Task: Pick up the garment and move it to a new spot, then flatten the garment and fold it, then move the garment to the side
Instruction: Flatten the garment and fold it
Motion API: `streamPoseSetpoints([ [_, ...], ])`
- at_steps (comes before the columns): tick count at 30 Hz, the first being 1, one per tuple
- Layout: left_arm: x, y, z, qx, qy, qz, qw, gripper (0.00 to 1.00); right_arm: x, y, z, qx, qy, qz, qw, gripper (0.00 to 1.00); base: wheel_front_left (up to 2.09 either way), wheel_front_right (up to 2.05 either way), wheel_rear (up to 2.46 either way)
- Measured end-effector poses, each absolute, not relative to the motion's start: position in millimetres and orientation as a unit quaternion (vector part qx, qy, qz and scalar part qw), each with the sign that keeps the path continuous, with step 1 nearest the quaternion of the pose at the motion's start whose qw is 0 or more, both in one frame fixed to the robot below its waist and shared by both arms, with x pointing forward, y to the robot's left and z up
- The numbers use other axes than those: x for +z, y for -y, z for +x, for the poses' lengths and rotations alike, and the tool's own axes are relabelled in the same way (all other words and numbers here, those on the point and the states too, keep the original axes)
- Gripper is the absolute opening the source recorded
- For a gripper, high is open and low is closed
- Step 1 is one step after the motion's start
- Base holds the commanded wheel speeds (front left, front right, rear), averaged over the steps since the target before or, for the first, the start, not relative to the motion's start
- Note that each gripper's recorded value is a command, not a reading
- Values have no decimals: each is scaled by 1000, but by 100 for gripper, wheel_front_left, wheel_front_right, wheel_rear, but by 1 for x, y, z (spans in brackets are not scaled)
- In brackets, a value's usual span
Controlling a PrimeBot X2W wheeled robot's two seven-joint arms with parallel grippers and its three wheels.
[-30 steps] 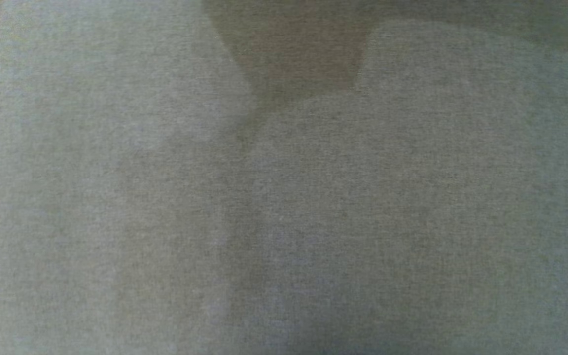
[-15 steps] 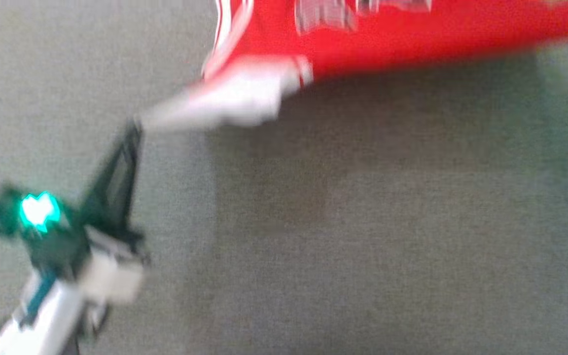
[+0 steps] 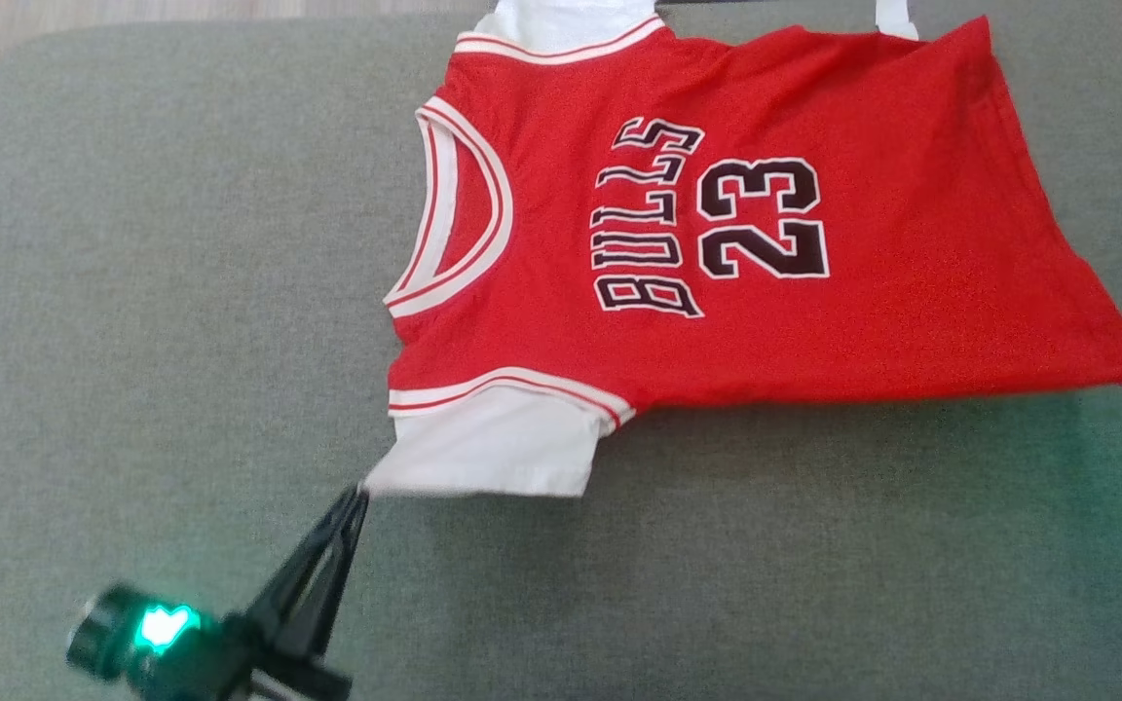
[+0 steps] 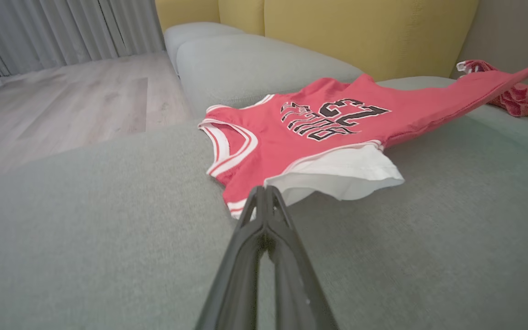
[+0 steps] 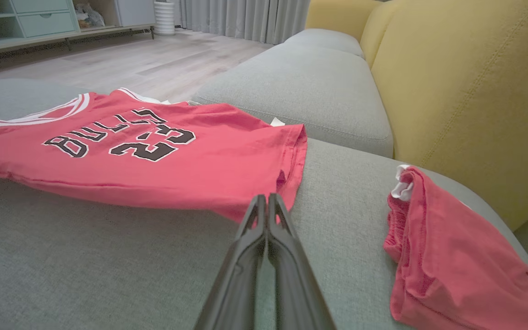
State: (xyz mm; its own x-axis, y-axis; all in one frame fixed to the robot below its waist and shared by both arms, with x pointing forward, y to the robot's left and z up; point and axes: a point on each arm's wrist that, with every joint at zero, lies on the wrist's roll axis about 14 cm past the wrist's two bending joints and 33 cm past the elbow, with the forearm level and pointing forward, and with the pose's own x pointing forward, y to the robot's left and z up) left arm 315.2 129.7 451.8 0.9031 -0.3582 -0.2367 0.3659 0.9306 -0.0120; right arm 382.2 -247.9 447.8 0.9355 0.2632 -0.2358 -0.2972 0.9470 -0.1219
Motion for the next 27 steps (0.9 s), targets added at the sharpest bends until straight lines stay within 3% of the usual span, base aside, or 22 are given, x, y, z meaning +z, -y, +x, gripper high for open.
streamPoseSetpoints([
  [5,468,-129,359,-209,-73,58,973,0,451,247,402,133,-97,-60,985,0,0,0,0],
  [12,495,-122,461,-238,10,118,964,0,449,241,465,131,-76,-52,987,0,0,0,0],
  [24,485,-111,560,-249,34,173,952,0,408,233,518,142,-120,-67,980,0,0,0,0],
  [25,479,-113,563,-246,24,174,953,0,404,232,518,142,-126,-67,980,31,0,0,0],
  [26,471,-114,563,-246,12,173,954,3,402,233,518,138,-129,-63,980,100,0,0,0],
  [27,464,-115,562,-243,0,170,955,43,401,235,519,134,-130,-62,981,100,0,0,0],
])
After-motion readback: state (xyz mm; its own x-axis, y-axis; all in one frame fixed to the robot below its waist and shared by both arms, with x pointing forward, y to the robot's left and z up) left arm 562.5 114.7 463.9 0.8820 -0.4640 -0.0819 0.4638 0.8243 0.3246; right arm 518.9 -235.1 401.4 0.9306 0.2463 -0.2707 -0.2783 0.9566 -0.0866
